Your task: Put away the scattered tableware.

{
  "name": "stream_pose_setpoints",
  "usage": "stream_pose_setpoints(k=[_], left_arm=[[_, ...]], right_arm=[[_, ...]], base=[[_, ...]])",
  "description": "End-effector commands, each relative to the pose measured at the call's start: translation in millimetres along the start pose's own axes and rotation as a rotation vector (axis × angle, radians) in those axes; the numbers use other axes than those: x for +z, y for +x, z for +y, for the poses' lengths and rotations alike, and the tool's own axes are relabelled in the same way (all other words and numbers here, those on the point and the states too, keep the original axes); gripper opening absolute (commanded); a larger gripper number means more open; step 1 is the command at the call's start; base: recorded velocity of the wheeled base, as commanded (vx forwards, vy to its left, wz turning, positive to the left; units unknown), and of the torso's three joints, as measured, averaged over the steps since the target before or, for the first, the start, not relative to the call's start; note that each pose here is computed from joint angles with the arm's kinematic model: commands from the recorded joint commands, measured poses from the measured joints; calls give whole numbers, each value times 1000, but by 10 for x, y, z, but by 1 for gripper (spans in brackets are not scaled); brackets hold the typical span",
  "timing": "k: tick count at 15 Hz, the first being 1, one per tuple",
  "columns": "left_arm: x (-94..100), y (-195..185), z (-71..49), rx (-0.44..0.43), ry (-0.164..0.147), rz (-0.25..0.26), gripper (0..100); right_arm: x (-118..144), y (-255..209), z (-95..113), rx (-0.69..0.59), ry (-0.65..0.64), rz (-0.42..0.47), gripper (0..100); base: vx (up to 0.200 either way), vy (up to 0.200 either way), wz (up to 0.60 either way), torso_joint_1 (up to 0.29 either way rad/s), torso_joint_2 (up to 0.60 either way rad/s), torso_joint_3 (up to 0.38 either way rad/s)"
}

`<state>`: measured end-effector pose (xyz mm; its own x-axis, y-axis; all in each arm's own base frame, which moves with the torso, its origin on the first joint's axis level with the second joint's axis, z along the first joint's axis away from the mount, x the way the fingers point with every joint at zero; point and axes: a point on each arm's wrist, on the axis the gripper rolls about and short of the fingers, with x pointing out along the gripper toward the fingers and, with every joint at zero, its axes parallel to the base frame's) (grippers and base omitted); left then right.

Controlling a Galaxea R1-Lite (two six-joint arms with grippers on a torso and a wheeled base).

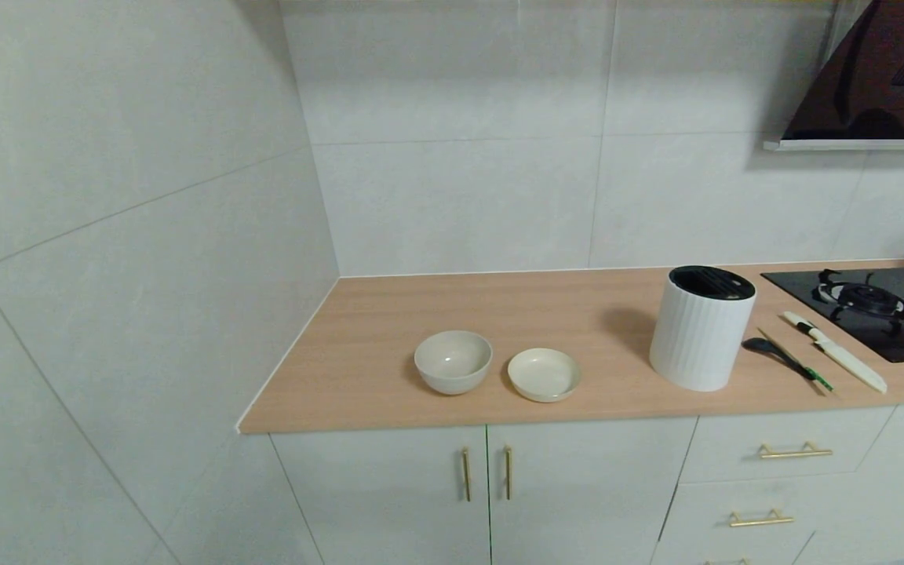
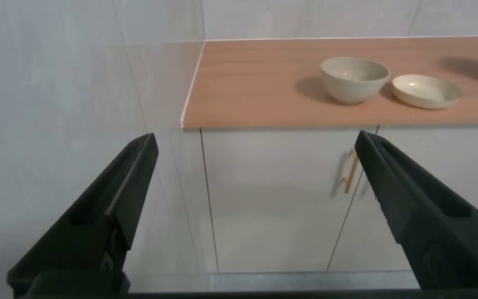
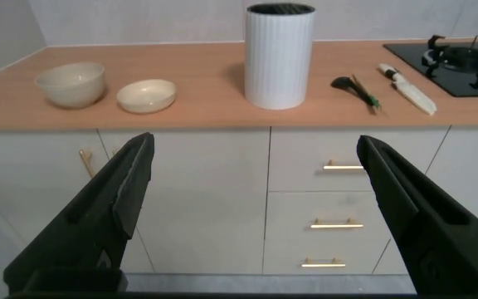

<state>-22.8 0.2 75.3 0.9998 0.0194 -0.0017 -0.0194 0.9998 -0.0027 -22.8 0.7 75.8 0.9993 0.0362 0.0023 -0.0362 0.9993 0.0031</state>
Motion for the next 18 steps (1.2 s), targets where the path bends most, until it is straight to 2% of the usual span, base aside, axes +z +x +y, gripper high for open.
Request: stream_pose_setpoints(k=[1,9,18], left_arm=[[0,0,0,1,0,0,100],[0,0,0,1,0,0,100],[0,0,0,1,0,0,100]], right_arm=[[0,0,0,1,0,-1,100],[0,0,0,-1,0,-1,100],[0,0,0,1,0,-1,100]], base=[[0,0,0,-163,354,183],[0,0,0,-177,380,205],[0,0,0,-242,538,293]])
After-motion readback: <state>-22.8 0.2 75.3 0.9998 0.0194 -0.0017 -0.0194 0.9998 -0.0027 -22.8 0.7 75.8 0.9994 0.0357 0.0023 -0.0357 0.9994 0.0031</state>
